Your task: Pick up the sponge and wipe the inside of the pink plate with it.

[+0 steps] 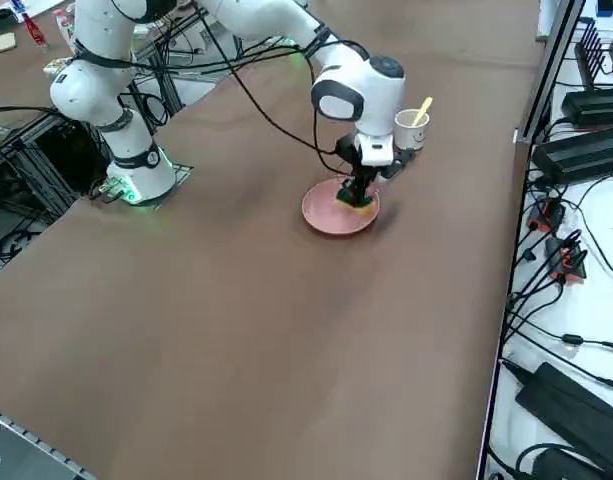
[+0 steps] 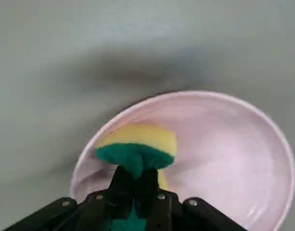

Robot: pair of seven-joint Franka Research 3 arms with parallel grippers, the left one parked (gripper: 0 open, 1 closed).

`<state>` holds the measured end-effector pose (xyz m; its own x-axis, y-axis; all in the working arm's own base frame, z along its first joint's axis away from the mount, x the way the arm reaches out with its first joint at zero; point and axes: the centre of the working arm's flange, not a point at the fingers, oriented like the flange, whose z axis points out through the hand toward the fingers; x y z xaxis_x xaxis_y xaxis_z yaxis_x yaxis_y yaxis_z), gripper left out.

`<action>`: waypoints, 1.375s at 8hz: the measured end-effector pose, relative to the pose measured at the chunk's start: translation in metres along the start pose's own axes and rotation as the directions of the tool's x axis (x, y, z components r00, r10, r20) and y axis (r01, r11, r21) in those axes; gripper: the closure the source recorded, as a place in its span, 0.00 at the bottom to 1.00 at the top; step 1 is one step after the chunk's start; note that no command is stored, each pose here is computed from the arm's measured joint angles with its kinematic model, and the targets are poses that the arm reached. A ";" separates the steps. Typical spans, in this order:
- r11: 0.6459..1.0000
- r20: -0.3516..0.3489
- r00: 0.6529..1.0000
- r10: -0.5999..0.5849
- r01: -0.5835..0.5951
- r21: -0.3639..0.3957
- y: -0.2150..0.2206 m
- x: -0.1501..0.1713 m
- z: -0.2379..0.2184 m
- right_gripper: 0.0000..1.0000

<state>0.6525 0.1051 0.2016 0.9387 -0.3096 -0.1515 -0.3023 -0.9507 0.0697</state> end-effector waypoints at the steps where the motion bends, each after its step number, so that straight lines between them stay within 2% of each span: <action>1: 1.000 0.004 1.000 0.002 -0.002 -0.004 -0.006 -0.004 0.001 0.94; 5: 1.000 0.036 0.999 0.001 -0.001 -0.015 -0.007 -0.019 0.004 0.94; 11: 0.999 0.106 0.994 -0.035 0.040 -0.036 0.030 -0.051 0.016 0.94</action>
<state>0.5927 0.0925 0.1957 0.9259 -0.2760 -0.2580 -0.2587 -0.9608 0.0995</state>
